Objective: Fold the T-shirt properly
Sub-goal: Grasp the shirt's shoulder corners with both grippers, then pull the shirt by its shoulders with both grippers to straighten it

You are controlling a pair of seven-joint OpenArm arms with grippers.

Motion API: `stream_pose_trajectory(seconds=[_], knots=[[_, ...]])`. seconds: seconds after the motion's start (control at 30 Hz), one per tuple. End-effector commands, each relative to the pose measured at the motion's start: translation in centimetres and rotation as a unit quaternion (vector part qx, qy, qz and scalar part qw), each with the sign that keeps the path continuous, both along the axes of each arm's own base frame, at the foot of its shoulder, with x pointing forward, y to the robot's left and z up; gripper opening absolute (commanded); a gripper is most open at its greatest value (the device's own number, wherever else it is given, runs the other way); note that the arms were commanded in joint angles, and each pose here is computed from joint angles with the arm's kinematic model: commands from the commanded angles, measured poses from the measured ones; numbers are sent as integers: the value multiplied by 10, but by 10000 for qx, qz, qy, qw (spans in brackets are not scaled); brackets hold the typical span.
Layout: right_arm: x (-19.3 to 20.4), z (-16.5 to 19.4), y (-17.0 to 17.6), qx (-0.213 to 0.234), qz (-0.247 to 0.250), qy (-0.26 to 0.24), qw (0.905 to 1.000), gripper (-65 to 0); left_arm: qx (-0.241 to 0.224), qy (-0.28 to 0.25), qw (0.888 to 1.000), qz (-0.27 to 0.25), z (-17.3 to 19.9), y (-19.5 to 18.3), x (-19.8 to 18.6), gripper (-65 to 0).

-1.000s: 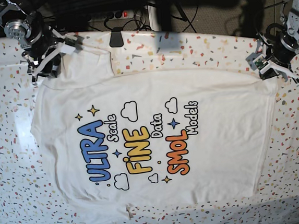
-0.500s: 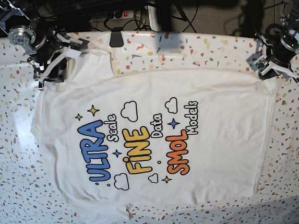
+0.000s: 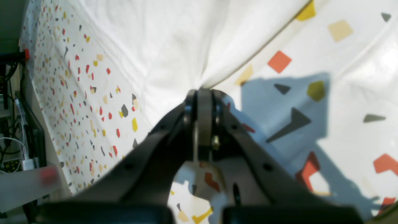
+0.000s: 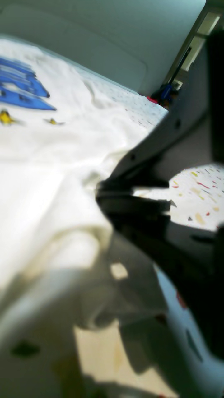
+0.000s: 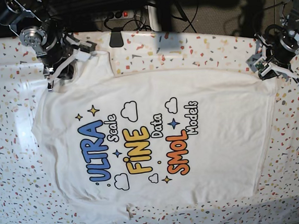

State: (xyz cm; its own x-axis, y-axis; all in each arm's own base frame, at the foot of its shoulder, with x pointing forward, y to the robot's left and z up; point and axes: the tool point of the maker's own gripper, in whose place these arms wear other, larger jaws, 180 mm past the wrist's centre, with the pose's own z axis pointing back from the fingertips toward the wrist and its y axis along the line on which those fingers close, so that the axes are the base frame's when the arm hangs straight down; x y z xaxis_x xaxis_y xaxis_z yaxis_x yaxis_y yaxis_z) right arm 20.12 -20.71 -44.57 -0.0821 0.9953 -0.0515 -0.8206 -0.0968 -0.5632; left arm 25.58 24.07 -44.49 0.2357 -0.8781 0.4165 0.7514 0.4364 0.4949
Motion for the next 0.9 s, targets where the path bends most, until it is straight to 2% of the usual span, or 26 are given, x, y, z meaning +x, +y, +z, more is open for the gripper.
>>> stream_pose_trajectory(seconds=[0.0,0.1,0.2,0.3,0.43,0.6,0.73,0.87], knots=[[-9,-6,-17,-265,-182,250,9992,-650,199,133,9997,23,-2,10,-3,-650],[6,7,-30,-324,-730,-291,9964,-650,-133,144,9996,183,0,4,-2,-650],[9,19,-40,-217,-1165,-438,9920,-650,-493,164,9980,364,4,0,-1,-650],[12,33,-46,-186,-1331,-489,9897,-650,-755,178,9956,520,9,2,1,-650],[6,47,-38,-20,-1295,-520,9902,-650,-1081,248,9910,753,17,11,0,-650],[-15,60,-27,463,-1427,-418,9878,-650,-1049,370,9907,780,15,16,-17,-650],[-28,74,-25,893,-1787,-500,9786,-650,-1001,-16,9900,997,26,17,-24,-650],[-46,82,-24,1157,-2012,-514,9713,-650,-1069,-213,9890,1002,46,13,-35,-650]])
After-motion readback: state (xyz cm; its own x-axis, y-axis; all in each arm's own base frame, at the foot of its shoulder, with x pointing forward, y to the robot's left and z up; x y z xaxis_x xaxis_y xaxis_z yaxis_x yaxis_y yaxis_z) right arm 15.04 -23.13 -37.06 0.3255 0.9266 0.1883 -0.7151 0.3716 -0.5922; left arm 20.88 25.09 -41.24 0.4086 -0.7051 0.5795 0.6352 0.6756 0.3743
